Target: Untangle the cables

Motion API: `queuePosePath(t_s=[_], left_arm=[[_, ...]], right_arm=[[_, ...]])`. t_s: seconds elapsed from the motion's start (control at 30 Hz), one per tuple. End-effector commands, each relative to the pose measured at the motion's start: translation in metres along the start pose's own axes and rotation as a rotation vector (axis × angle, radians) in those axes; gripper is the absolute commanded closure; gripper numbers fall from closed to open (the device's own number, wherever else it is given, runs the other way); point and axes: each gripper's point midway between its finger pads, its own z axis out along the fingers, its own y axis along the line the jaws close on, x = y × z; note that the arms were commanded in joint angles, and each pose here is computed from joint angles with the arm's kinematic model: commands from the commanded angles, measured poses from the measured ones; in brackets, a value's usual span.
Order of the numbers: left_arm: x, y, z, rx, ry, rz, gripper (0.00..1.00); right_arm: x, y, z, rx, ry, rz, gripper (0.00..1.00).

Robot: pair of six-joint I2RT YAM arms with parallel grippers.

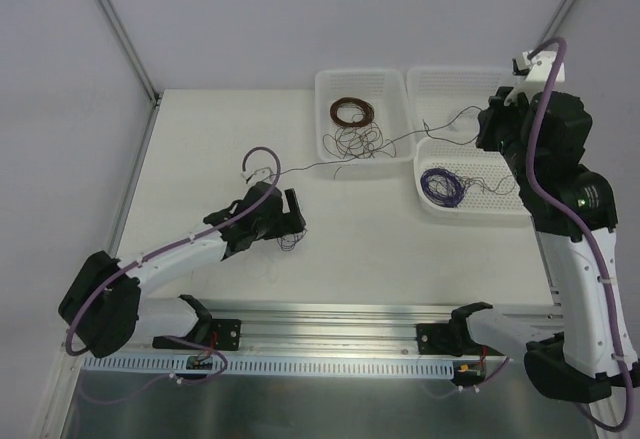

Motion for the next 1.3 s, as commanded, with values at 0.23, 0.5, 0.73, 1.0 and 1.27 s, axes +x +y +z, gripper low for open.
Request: queuePosePath(t_s=[0.23,0.5,0.73,1.0,1.27], left_arm=[[0.004,-0.013,-0.056,0.275,-0.05,0.26,0.01],[-0.014,-0.024,-0.104,0.381,-0.139,0.297,0.01],[-0.035,-0.021,-0.134,0.319,-0.164,0.262,0.01],[-0.024,-0.002,-0.126,0.236,-0.122,0.233,0.01],[-0.01,0.01,-0.113,0.189,-0.079,0.195,0.01]], right_arm=[[-0.018,-0.019,0.038,-0.027,-0.011,0.178,0.99],[-0.018,-0.02,0.053,-0.037,-0.019,0.15,0.99],[-0.026,-0.05,0.055,0.078,-0.058,0.146,0.99],[-0.036,-0.082,0.046,0.216,-0.12,0.129,0.99],[0.047,-0.124,0.09,0.378,0.031,0.138,0.99]])
